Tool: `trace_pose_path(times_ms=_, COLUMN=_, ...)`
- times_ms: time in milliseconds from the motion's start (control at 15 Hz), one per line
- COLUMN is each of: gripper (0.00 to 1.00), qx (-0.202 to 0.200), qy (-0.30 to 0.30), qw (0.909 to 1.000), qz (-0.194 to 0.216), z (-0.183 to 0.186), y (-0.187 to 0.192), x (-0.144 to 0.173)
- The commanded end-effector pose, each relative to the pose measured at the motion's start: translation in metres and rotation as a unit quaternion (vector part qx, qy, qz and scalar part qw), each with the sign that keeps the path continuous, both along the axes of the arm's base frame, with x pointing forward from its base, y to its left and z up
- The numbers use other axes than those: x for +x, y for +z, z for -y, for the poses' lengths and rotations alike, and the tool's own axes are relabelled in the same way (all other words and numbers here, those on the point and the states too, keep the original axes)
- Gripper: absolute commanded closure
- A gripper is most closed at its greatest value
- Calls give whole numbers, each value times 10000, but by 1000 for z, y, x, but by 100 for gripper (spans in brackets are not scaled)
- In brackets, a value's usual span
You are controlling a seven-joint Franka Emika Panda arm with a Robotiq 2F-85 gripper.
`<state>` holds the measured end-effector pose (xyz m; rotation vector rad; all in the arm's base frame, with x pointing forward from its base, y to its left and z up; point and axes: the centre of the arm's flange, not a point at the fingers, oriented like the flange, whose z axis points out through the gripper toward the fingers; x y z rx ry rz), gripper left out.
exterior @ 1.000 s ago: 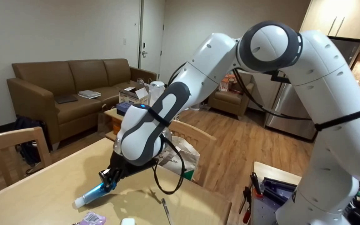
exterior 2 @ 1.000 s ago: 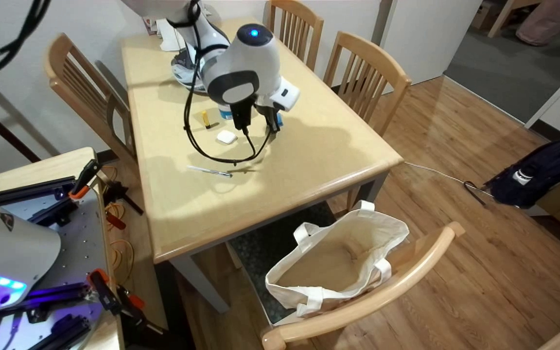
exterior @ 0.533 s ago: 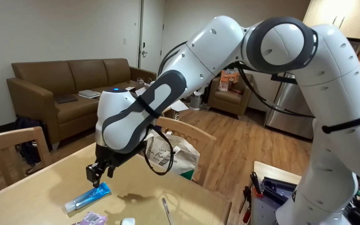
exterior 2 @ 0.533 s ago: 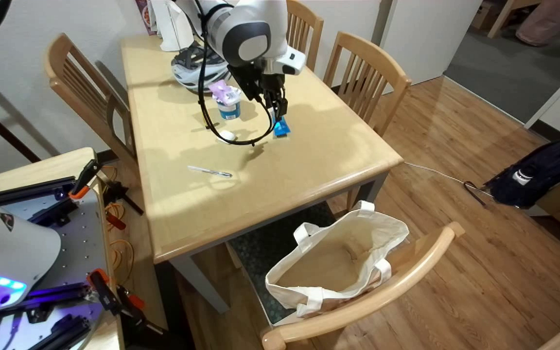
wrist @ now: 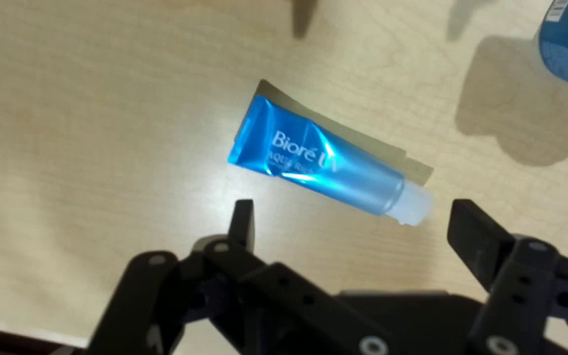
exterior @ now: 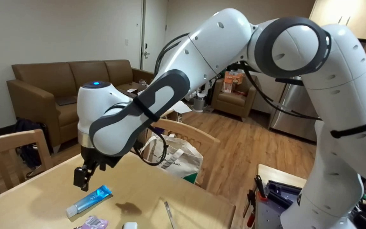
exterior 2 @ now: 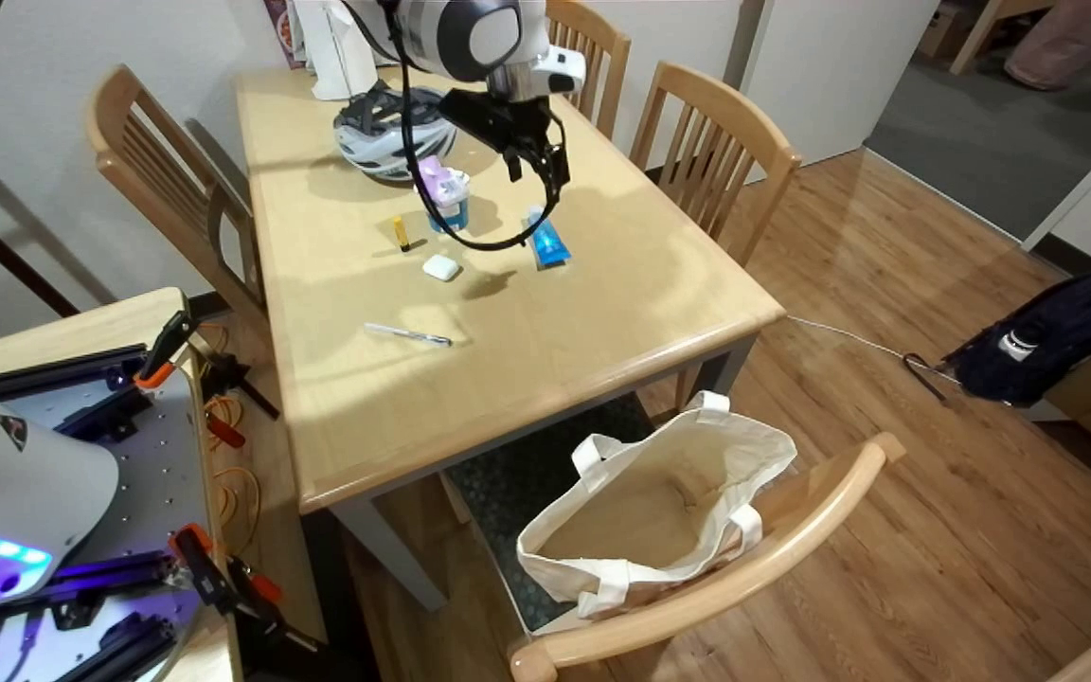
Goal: Make the tube lie down
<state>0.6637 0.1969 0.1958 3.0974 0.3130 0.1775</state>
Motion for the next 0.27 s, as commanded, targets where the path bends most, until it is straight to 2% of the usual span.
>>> trace_pose_path(times_ms=0, gripper=0, qx=8, qy=916, qw=9951, qz=367, z=-42, y=33, x=19)
trace_pose_path(times_ms=67, gripper=0, qx=6, qy=452, qw=9987, qz=218, z=-26, y=20, x=6)
trace_pose_path(times_ms=200, gripper=0, qx=62, qy=686, qw=9970, qz=363, z=-44, y=34, x=10)
